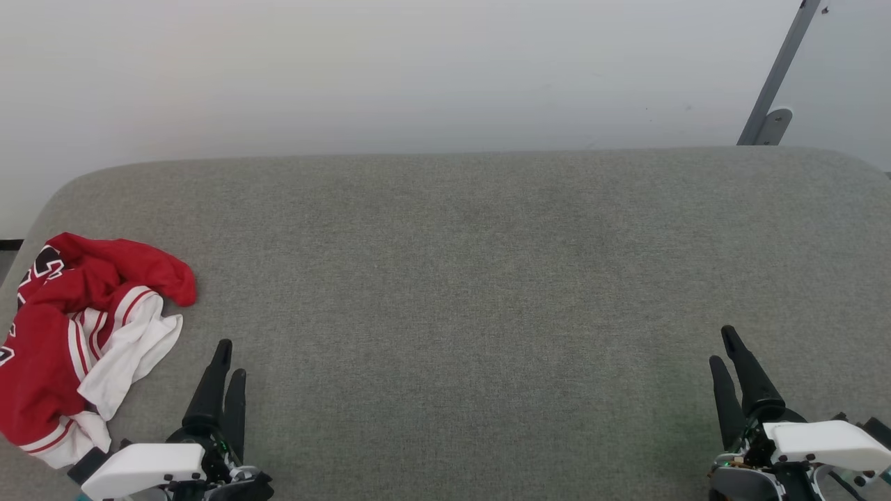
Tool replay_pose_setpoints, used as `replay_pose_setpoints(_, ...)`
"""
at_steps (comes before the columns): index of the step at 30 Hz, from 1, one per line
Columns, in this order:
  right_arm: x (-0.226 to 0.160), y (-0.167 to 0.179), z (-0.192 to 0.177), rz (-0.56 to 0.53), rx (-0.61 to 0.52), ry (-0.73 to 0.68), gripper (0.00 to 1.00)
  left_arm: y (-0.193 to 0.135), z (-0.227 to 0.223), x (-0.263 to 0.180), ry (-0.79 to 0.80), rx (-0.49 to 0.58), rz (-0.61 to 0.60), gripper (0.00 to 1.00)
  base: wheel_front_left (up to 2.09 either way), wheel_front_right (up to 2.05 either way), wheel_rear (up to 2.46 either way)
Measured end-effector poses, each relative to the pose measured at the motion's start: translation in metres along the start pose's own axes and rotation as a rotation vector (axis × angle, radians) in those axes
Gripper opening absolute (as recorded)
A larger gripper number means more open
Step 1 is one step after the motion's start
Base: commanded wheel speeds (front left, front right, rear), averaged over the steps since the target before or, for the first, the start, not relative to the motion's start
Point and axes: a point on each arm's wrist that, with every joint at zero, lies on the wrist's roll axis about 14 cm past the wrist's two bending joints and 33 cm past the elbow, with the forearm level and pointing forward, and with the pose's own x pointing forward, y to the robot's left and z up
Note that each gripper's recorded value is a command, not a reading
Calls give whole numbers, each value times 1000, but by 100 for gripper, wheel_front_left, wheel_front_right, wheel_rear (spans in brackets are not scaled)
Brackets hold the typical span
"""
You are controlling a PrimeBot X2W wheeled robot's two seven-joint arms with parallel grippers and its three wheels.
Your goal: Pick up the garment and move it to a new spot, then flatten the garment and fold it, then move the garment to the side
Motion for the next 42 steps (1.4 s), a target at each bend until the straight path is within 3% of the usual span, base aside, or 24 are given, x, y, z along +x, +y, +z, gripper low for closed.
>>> replay_pose_setpoints(7, 0, 5, 1, 13, -70, -7, 100, -6, 0, 1, -4, 61, 1, 100, 0, 0, 0)
replay_pose_setpoints(16, -1, 11, 4, 18, -320, 9, 100, -7, 4, 2, 6, 325, 39, 100, 0, 0, 0)
replay_pose_setpoints(28, -8, 11, 8, 16, -567, 17, 100, -11, 14, -4, -8, 604, 38, 100, 0, 0, 0)
replay_pose_setpoints(42, -16, 12, 15, 17, -772, -1, 100, -10, 21, -12, -35, 772, 16, 100, 0, 0, 0)
